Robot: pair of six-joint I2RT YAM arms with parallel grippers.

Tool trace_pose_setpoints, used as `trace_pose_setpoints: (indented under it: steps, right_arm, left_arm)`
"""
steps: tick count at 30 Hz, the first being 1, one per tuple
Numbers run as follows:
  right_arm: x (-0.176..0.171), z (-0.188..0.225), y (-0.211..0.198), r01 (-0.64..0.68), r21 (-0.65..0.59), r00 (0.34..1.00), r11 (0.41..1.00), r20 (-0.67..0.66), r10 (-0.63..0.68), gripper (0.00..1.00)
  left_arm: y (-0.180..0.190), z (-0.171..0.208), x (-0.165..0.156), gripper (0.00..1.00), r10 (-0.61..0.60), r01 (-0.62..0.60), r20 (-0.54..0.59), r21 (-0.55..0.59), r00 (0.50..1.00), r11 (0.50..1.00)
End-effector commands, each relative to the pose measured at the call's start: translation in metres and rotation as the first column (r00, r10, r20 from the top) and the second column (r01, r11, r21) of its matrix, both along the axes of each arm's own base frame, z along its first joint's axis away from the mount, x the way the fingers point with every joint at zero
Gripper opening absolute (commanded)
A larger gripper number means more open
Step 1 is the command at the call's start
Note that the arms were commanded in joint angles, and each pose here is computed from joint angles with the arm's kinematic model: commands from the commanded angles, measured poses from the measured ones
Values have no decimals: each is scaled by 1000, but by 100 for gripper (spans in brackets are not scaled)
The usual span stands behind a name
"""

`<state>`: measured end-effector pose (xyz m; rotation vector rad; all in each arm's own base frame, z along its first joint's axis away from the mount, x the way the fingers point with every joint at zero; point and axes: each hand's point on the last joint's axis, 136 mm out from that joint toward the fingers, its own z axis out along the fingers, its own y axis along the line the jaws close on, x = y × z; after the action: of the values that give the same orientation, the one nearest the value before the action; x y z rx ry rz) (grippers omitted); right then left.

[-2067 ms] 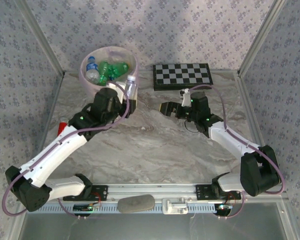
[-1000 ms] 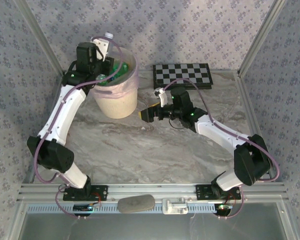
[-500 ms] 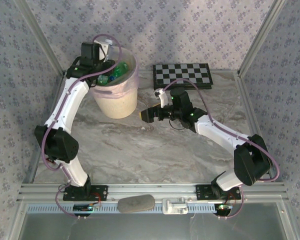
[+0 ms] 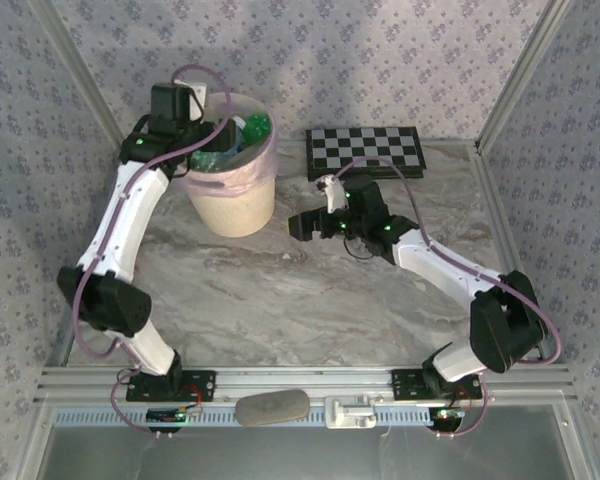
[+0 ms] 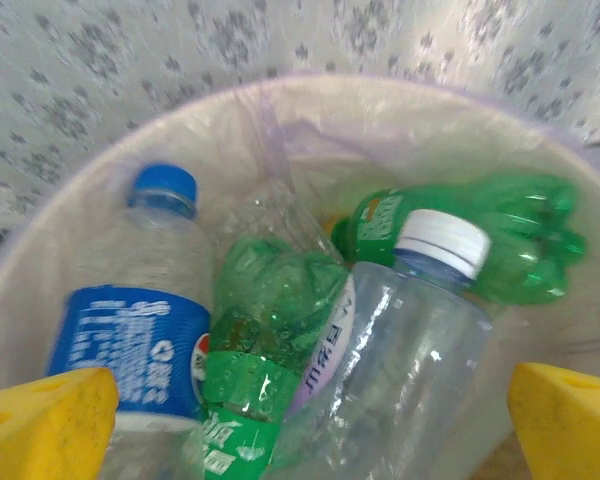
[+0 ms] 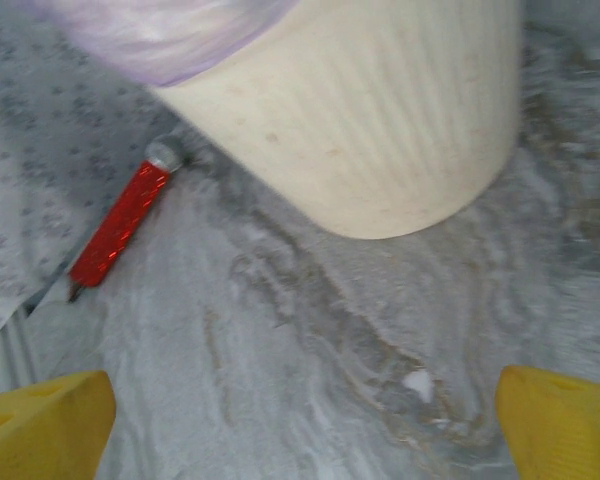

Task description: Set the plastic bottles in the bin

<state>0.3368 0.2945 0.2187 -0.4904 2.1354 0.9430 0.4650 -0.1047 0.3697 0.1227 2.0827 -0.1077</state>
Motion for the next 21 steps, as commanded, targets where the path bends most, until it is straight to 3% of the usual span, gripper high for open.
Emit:
trace_pose_setpoints:
  steps: [1, 8, 15, 19, 21]
  right_arm:
    - [22, 4, -47, 201, -30, 980, 979, 20, -200, 99]
    - [43, -12, -147, 508, -86, 861, 857, 30, -508, 99]
    - [39, -29, -245, 741, -277, 669, 612, 224, -708, 99]
    - [33, -43, -285, 811, -326, 580, 486, 335, -742, 99]
    - [34, -51, -294, 823, -325, 563, 465, 363, -743, 99]
  left_arm:
    - [14, 47, -27, 100, 45, -39, 143, -44, 989, 998]
    - [59, 25, -64, 100, 224, -222, 229, -37, 947, 974]
    - [104, -37, -106, 100, 418, -398, 219, -132, 882, 908]
    - [97, -81, -124, 100, 382, -356, 154, -171, 911, 919]
    - [93, -102, -132, 100, 354, -334, 110, -167, 929, 928]
